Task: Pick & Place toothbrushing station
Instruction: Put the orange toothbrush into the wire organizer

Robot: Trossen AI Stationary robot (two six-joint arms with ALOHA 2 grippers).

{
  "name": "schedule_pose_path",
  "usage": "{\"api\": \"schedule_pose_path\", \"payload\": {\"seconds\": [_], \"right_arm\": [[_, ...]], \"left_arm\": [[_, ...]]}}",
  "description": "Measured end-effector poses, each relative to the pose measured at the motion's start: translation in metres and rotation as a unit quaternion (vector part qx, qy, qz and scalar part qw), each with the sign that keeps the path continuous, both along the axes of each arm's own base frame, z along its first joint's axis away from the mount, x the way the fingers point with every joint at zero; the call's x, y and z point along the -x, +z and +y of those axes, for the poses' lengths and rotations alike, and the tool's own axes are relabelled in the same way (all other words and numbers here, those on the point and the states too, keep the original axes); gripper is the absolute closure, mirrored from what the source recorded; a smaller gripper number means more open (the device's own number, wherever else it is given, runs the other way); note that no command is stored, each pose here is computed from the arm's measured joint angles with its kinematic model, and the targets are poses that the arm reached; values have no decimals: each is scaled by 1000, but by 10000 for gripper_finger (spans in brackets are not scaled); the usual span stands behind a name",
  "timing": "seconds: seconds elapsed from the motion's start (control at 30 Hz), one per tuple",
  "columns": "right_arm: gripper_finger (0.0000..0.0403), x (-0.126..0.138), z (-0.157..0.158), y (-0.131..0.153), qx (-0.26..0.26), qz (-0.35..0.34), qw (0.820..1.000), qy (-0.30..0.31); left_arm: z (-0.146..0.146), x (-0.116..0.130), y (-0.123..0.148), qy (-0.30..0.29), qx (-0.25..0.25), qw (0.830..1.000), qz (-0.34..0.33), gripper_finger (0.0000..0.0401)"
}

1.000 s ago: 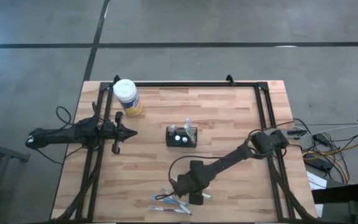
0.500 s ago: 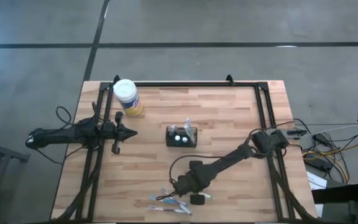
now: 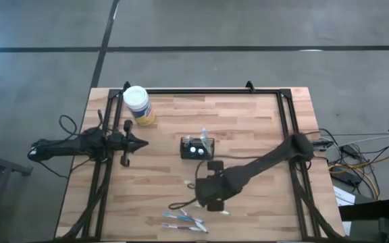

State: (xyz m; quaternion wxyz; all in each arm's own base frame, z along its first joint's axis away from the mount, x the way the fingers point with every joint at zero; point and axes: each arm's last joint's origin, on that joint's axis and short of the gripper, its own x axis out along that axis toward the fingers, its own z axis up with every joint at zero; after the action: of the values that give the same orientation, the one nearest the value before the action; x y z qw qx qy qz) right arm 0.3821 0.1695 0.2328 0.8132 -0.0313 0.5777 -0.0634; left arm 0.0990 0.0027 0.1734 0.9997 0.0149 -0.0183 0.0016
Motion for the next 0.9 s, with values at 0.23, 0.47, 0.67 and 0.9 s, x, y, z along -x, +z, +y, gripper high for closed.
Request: {"api": "schedule_pose_path", "payload": {"seconds": [0.23,0.47,0.67,0.9], "right_arm": [[387,16,-18,47,-2,-240,970,44],[388,29,-45,40,9,-436,897,76],[388,32,-71,23,18,-491,870,51],[388,21,-82,16,12,-524,849,69]], "left_arm": [[-1,2,17,-16,21,998,-59,387],[-2,3,25,-36,44,994,-93,387],[-3,-2,29,-53,56,993,-89,358],[-3,-14,41,-63,58,993,-78,254]]}}
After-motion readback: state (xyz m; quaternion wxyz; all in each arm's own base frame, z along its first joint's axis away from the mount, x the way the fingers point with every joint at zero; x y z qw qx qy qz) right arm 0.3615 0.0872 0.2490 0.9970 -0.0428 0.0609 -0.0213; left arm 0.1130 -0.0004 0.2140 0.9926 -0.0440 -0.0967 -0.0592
